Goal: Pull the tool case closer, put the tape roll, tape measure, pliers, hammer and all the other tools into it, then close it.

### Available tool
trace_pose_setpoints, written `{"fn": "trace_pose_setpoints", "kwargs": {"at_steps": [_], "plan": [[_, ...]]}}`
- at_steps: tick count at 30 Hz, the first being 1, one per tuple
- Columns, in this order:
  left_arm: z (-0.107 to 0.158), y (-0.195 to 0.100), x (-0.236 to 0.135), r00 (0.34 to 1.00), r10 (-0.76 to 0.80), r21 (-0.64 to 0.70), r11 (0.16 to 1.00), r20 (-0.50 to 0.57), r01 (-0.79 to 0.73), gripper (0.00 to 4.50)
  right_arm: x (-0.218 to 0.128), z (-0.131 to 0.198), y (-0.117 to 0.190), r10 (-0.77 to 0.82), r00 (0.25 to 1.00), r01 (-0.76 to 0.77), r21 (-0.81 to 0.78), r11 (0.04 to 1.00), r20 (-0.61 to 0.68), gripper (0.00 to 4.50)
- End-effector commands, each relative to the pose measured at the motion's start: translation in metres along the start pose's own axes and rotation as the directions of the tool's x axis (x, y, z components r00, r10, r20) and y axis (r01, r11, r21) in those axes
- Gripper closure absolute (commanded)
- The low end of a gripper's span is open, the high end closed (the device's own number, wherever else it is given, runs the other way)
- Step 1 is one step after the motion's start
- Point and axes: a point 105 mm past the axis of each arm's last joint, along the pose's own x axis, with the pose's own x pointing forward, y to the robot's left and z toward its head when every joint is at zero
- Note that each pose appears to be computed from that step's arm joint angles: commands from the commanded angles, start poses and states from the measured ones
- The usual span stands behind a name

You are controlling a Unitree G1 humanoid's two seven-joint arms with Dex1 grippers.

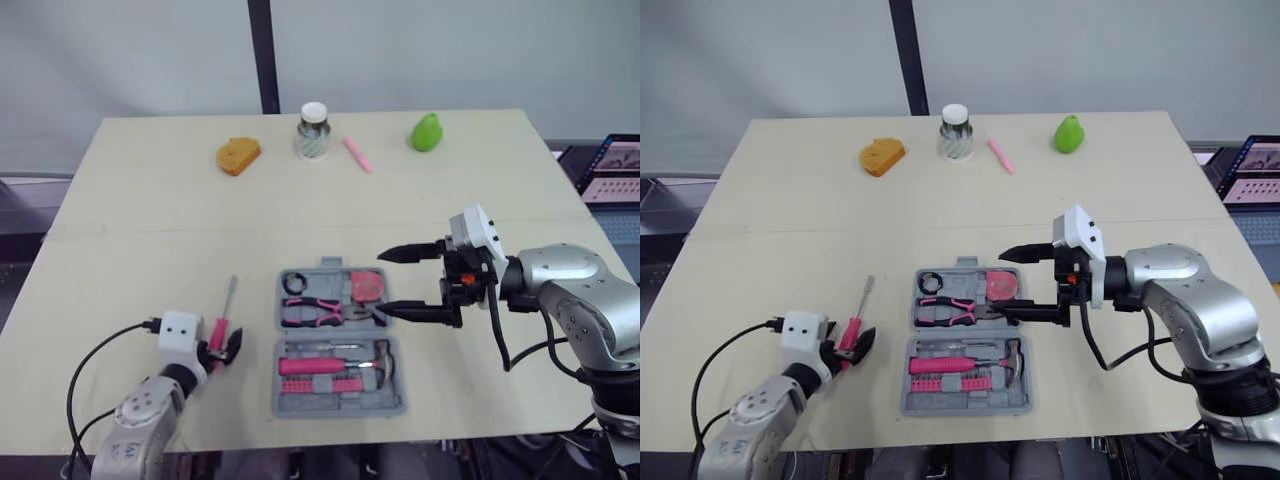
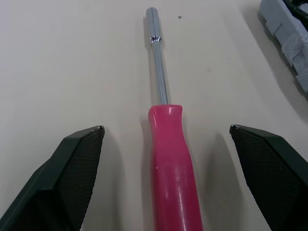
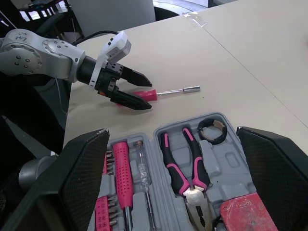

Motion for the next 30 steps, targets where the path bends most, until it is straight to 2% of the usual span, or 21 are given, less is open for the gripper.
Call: {"fn": "trace_pose_setpoints", "kwargs": {"at_steps": [1, 17, 20, 21, 24, 26, 30], "plan": [[0.001, -0.003, 0.001, 1.0, -0.005, 0.005, 1.0, 0.004, 0.005, 0.0, 0.0, 0.005, 0.003, 0.017, 1.0, -0.016, -0.029, 0.999, 0.017, 0.02], [-0.007, -0.007, 0.007, 0.999, 0.001, 0.008, 1.0, -0.036, -0.001, 0.0, -0.001, 0.007, 0.003, 0.015, 1.0, -0.014, -0.028, 0.999, 0.017, 0.02], [-0.007, -0.007, 0.007, 0.999, 0.004, 0.013, 1.0, -0.034, -0.004, 0.87, -0.001, 0.007, 0.003, 0.016, 1.0, -0.015, -0.026, 1.0, 0.017, 0.0], [-0.007, -0.007, 0.007, 0.999, 0.005, 0.017, 1.0, -0.034, -0.004, 1.29, -0.001, 0.007, 0.003, 0.016, 1.0, -0.015, -0.026, 1.0, 0.018, 0.0], [-0.008, -0.006, 0.007, 0.999, 0.007, 0.021, 1.0, -0.035, -0.006, 2.96, -0.001, 0.007, 0.003, 0.017, 1.0, -0.017, -0.024, 1.0, 0.024, 0.0], [-0.009, -0.006, 0.007, 0.999, 0.009, 0.024, 1.0, -0.037, -0.008, 3.89, -0.001, 0.007, 0.003, 0.018, 0.999, -0.017, -0.022, 1.0, 0.027, 0.0], [-0.012, -0.005, 0.007, 0.999, 0.011, 0.029, 1.0, -0.045, -0.009, 3.86, -0.001, 0.009, 0.004, 0.022, 0.999, -0.021, -0.019, 1.0, 0.037, 0.0]]}}
